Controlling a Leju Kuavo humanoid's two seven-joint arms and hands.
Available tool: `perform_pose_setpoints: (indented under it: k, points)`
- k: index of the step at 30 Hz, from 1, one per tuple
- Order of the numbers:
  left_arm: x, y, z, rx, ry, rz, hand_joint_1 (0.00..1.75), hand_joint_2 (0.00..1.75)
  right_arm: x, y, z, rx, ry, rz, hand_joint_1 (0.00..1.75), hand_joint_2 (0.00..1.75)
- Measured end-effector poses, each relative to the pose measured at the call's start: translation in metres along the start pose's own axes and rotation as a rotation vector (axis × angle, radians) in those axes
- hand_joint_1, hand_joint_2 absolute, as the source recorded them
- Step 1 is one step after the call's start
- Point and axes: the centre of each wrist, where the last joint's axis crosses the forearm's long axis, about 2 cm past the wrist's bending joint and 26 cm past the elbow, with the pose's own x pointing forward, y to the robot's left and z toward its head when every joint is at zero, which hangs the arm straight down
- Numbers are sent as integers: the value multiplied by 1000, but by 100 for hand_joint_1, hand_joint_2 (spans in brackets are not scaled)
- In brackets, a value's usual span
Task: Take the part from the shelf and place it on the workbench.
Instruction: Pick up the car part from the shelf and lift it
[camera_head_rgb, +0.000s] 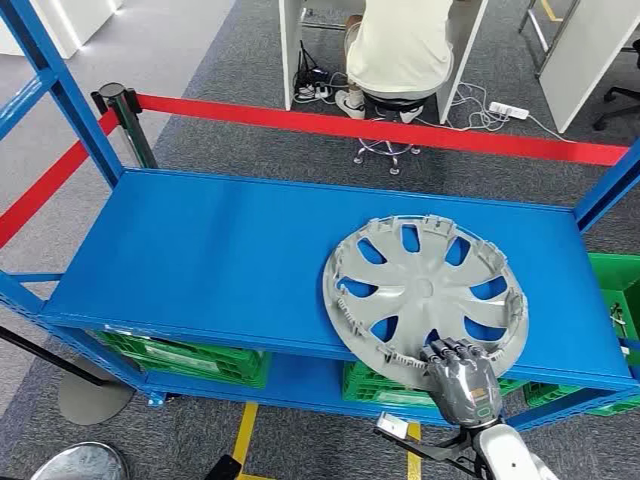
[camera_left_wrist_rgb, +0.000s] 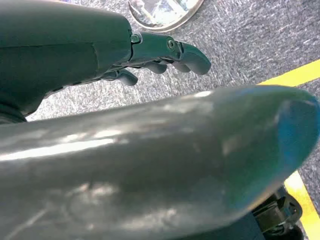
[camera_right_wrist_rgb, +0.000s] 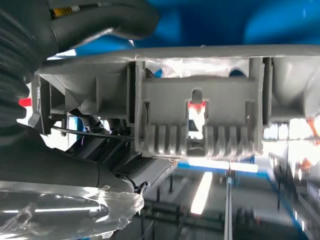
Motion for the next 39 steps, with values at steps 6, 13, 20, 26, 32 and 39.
perform_pose_setpoints:
  k: [6,13,20,26,32,39]
  points:
    - [0,-1,0,5,7,2,0,0,-2,-8,-5,-44,2,2,175,175]
    - [2,-2,1,35,11,-8,0,0,-15,-54,-31,-258,-47,39,175,175]
    - [2,-2,1,44,8,-23,0,0,-24,-77,-41,-356,3,77,175,175]
    - [2,-2,1,50,10,-26,0,0,-27,-91,-45,-409,0,104,175,175]
    - [2,-2,1,57,13,-33,0,0,-28,-105,-50,-467,14,124,175,175]
    - [3,-2,1,62,12,-43,0,0,-29,-112,-52,-494,26,136,175,175]
